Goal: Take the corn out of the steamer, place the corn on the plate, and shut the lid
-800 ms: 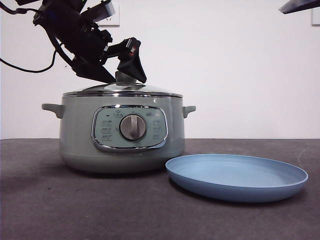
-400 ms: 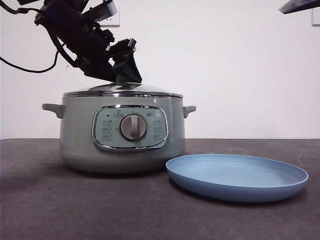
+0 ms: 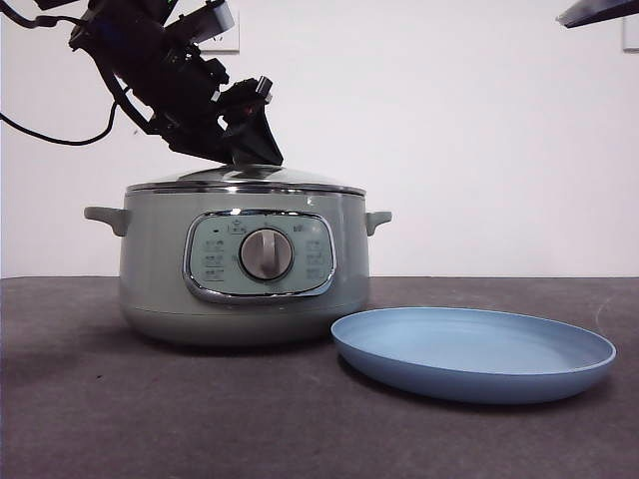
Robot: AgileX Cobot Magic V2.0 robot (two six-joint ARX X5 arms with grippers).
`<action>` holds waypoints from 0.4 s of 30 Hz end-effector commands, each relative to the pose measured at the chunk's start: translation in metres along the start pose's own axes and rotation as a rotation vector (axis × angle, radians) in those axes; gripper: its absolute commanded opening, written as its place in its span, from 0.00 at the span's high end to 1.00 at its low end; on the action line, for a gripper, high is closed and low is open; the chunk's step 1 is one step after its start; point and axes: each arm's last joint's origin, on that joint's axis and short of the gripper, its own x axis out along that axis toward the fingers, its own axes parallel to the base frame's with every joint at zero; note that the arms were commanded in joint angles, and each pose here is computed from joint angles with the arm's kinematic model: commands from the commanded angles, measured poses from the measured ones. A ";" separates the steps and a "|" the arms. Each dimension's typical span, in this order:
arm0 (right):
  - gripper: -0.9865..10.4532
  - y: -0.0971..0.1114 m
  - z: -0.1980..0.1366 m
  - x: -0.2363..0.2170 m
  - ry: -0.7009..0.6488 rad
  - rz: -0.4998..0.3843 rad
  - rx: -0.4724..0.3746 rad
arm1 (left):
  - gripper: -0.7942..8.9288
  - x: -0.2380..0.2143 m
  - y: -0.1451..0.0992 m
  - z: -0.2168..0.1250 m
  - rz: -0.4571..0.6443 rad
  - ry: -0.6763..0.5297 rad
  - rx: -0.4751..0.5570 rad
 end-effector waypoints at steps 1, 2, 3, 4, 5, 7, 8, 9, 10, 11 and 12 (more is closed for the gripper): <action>0.37 0.000 0.001 0.000 -0.003 0.000 -0.009 | 0.93 -0.004 -0.001 0.004 0.004 -0.016 -0.032; 0.37 0.000 0.001 0.000 -0.003 0.000 -0.009 | 0.93 -0.006 -0.001 0.007 0.005 -0.025 -0.043; 0.37 0.000 0.001 0.000 -0.003 0.000 -0.008 | 0.93 -0.008 -0.001 0.010 0.006 -0.034 -0.043; 0.37 0.000 0.001 0.000 -0.003 0.000 -0.008 | 0.93 -0.010 -0.001 0.013 0.006 -0.043 -0.041; 0.37 0.000 0.001 0.000 -0.003 0.000 -0.008 | 0.93 -0.012 -0.001 0.016 0.007 -0.050 -0.040; 0.37 0.000 0.001 0.000 -0.003 0.000 -0.008 | 0.93 -0.015 0.000 0.024 0.006 -0.061 -0.038; 0.37 0.000 0.001 0.000 -0.003 0.000 -0.008 | 0.93 -0.018 0.000 0.028 0.004 -0.066 -0.038; 0.37 0.000 0.001 0.000 -0.003 0.000 -0.008 | 0.93 -0.019 0.000 0.032 -0.002 -0.072 -0.043; 0.37 0.000 0.001 0.000 -0.003 0.000 -0.008 | 0.93 -0.021 0.000 0.038 -0.017 -0.082 -0.052; 0.37 0.000 0.001 0.000 -0.003 0.000 -0.008 | 0.93 -0.023 0.000 0.043 -0.020 -0.089 -0.055; 0.37 0.000 0.001 0.000 -0.003 0.000 -0.008 | 0.93 -0.025 0.000 0.047 -0.022 -0.093 -0.056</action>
